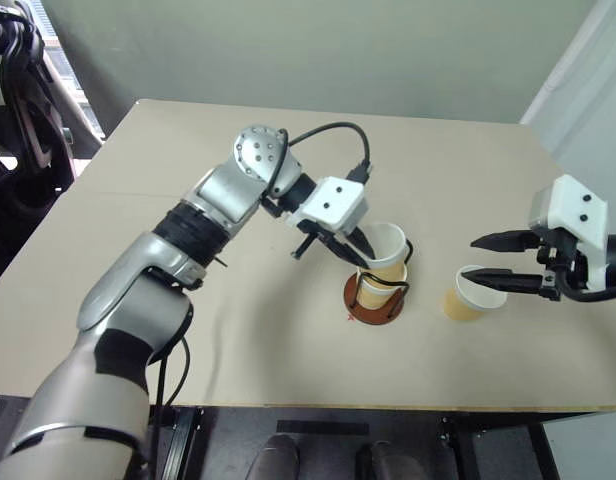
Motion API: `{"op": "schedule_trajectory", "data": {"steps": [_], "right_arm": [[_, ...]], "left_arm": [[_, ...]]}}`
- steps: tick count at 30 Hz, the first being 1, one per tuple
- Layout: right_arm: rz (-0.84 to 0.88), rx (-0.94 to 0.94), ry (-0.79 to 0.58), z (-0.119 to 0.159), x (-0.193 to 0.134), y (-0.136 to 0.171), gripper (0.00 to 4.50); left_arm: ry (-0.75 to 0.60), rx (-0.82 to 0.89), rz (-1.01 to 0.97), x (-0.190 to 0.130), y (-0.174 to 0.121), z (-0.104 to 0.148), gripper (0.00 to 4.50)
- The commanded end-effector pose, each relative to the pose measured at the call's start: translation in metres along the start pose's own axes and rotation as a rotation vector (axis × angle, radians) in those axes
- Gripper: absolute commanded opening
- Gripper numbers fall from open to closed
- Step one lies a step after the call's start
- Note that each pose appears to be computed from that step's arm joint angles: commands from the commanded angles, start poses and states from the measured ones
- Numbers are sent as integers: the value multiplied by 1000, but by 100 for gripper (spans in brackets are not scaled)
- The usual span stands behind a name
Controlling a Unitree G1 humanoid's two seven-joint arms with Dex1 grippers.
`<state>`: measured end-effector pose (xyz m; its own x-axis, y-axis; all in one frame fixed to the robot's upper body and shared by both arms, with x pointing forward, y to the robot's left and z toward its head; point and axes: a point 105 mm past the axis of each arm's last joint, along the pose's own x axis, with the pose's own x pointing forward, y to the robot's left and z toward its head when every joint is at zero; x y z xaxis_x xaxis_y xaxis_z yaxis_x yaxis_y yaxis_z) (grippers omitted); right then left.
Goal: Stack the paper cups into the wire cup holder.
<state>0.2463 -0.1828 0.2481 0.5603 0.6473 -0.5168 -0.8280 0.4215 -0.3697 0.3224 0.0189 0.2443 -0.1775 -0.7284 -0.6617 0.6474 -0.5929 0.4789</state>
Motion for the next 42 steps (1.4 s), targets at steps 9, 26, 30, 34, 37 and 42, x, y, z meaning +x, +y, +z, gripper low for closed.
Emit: {"op": "schedule_trajectory", "data": {"steps": [9,26,30,34,37,42], "right_arm": [[-56,-41,-26,8,-7,-8,232],[-34,-92,159,-39,4,1,232],[-23,-91,207,-54,4,1,232],[-11,-87,255,-70,5,0,232],[-4,-88,268,-79,9,-2,232],[14,-101,274,-89,24,-5,232]], "left_arm": [[-105,45,50,-11,17,27,446],[-474,-264,381,-84,1,57,446],[-429,-325,424,-92,-15,44,446],[-403,-365,475,-100,-25,36,446],[-386,-392,499,-102,-32,31,446],[-346,-429,543,-103,-42,19,446]]}}
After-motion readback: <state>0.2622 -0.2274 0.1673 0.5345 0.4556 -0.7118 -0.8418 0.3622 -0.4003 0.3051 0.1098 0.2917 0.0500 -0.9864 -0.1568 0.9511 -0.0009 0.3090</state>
